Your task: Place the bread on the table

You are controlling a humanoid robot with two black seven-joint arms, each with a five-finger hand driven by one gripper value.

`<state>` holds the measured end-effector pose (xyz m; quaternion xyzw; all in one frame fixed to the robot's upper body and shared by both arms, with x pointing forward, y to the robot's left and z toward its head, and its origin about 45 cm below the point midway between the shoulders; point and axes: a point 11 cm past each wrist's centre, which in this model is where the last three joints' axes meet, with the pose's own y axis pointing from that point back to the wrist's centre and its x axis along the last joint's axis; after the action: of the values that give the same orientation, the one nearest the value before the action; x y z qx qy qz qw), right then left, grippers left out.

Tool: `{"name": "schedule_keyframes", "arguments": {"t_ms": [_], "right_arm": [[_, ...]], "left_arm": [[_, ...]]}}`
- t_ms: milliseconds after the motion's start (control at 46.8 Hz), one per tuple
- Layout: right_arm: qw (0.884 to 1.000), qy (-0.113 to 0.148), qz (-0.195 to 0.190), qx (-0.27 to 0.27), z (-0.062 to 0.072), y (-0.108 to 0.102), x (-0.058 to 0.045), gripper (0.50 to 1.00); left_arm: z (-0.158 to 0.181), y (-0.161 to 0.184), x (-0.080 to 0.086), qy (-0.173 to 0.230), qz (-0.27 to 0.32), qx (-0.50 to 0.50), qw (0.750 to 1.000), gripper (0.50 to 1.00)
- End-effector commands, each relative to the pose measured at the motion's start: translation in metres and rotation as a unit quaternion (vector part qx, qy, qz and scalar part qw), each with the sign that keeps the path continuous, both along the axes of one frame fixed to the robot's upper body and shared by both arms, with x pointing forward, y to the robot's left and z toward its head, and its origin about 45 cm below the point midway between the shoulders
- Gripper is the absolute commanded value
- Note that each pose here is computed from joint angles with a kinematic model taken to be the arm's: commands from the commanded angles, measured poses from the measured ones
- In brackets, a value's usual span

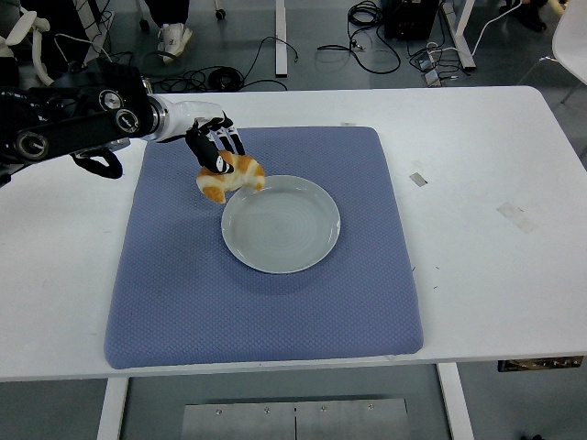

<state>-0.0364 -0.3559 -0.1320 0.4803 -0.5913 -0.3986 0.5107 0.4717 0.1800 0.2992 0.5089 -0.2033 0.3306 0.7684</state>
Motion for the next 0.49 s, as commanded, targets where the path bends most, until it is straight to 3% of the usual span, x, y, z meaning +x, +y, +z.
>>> {"name": "schedule_keyframes", "arguments": {"t_ms": [0,470], "right_arm": [[1.000,0.000,0.000,0.000,0.000,0.000,0.000,1.000],[1.000,0.000,0.000,0.000,0.000,0.000,0.000,1.000]], "left_arm": [[0.000,0.003,0.002,-0.002,0.000,-0.001,1.000,0.500],[-0.011,0.039,0.017,0.021,0.008,-0.019,1.000,0.500]]}}
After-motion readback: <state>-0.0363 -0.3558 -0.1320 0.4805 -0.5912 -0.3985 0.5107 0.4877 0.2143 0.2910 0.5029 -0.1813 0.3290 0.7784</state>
